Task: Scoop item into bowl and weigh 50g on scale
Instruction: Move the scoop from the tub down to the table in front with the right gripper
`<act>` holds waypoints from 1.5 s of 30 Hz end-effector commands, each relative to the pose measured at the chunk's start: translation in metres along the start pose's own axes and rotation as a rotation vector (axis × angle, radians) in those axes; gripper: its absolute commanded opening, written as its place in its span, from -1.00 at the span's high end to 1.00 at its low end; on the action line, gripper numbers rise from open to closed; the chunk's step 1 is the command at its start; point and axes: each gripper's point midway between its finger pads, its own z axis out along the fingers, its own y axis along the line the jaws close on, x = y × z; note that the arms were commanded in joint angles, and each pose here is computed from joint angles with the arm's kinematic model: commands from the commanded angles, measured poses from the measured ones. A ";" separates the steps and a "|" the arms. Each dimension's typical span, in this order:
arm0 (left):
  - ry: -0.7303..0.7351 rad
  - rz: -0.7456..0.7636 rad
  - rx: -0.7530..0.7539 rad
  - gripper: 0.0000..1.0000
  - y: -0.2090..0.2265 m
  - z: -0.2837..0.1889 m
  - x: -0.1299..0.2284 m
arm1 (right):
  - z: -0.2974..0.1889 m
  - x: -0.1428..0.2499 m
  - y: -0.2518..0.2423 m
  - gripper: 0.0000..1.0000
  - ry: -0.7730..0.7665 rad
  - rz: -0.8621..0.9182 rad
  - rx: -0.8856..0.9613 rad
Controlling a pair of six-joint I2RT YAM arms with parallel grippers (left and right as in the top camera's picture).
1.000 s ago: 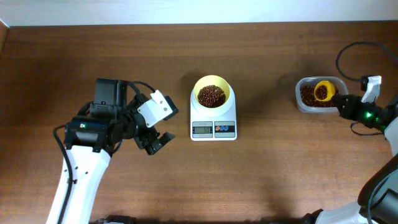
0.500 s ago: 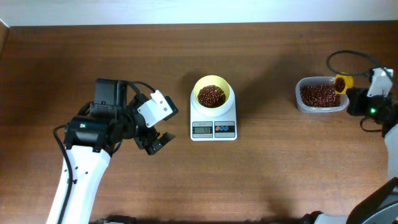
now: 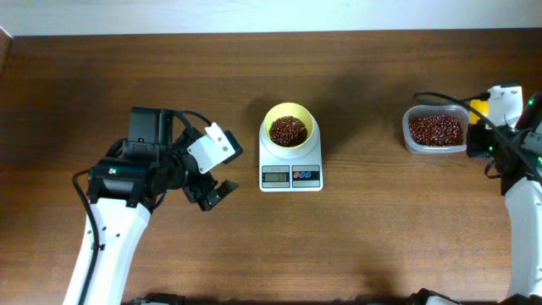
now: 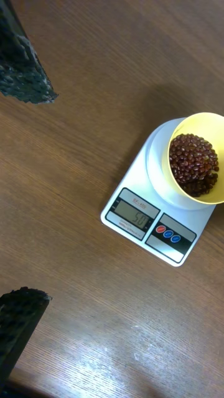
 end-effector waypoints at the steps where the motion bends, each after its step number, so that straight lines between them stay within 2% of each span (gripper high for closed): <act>1: -0.011 0.019 -0.008 -0.98 0.002 -0.004 -0.005 | -0.007 -0.005 0.000 0.92 -0.015 -0.015 0.015; 4: -0.011 0.019 -0.008 -0.98 0.002 -0.004 -0.005 | -0.007 -0.010 0.014 0.92 -0.046 0.076 -0.069; 7: -0.012 0.019 -0.007 -0.98 0.002 -0.004 -0.005 | -0.013 -0.023 0.043 0.92 -0.099 0.174 -0.249; 11: -0.011 0.019 -0.008 -0.97 0.002 -0.004 -0.005 | -0.032 -0.040 0.084 0.92 -0.183 0.186 -0.523; 14: -0.011 0.019 -0.008 -0.98 0.002 -0.004 -0.005 | -0.061 -0.056 0.116 0.92 -0.221 0.299 -0.790; 16: -0.011 0.019 -0.008 -0.98 0.002 -0.004 -0.005 | -0.085 -0.055 0.137 0.92 -0.146 0.451 -0.994; 19: -0.011 0.019 -0.008 -0.98 0.002 -0.004 -0.005 | -0.092 -0.025 0.152 0.92 0.029 0.564 -1.041; 24: -0.011 0.019 -0.008 -0.98 0.002 -0.004 -0.005 | -0.112 0.017 0.172 0.92 0.152 0.489 -1.092; 26: -0.012 0.019 -0.007 -0.98 0.002 -0.004 -0.005 | -0.114 0.033 0.177 0.92 0.232 0.508 -1.078; 29: -0.011 0.019 -0.008 -0.98 0.002 -0.004 -0.005 | -0.102 0.078 0.193 0.92 0.346 0.599 -1.107; 33: -0.011 0.019 -0.008 -0.97 0.002 -0.004 -0.005 | -0.087 0.110 0.212 0.92 0.297 0.637 -1.186; 38: -0.011 0.019 -0.008 -0.98 0.002 -0.004 -0.005 | -0.078 0.155 0.226 0.92 0.374 0.658 -1.157; 41: -0.011 0.019 -0.008 -0.97 0.002 -0.004 -0.005 | -0.077 0.165 0.230 0.92 0.380 0.662 -1.156; 42: -0.011 0.019 -0.008 -0.97 0.002 -0.004 -0.005 | -0.076 0.165 0.230 0.85 0.378 0.660 -1.156; 43: -0.011 0.018 -0.007 -0.98 0.002 -0.004 -0.005 | -0.076 0.164 0.229 0.63 0.373 0.656 -1.155; 44: -0.012 0.019 -0.007 -0.98 0.002 -0.004 -0.005 | -0.075 0.164 0.229 0.35 0.367 0.652 -1.154; 45: -0.011 0.019 -0.008 -0.97 0.002 -0.004 -0.005 | -0.075 0.164 0.229 -0.07 0.368 0.653 -1.154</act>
